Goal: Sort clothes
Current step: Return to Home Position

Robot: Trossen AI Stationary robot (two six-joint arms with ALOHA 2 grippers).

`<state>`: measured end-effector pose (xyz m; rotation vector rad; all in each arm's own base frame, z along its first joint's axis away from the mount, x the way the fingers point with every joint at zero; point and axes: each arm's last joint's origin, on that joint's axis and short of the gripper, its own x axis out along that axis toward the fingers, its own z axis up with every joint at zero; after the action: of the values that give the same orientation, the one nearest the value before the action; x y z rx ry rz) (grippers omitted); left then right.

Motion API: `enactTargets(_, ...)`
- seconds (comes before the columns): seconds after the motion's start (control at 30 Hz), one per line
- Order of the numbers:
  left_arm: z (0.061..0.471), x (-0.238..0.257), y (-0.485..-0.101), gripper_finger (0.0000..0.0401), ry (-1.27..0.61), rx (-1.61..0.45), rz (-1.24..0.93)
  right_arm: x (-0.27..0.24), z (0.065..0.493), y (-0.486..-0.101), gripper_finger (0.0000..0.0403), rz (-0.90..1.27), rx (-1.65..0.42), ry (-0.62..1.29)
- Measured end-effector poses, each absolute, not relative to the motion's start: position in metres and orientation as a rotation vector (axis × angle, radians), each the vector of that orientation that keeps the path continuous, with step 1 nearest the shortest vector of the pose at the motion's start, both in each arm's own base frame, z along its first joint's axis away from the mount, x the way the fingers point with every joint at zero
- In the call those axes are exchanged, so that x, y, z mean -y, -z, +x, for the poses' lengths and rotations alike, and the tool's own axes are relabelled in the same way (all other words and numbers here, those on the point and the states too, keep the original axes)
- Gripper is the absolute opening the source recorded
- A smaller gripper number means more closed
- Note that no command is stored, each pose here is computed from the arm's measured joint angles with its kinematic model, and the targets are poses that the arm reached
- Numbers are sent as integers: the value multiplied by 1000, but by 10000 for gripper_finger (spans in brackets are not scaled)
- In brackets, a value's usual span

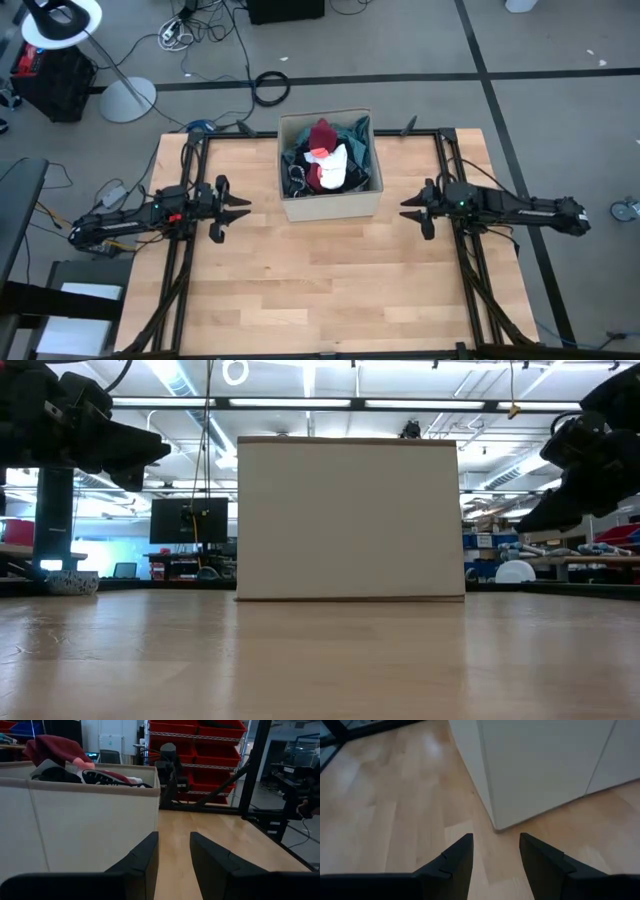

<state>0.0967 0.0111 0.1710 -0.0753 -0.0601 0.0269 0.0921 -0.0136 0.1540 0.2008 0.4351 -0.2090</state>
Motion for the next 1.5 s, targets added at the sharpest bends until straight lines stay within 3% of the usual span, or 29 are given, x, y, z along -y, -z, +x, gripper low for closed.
enactTargets(1.5, 97, -11, -171, 117, -27, 62, -75, 14, 97, -159, 163, 198, -374, 200)
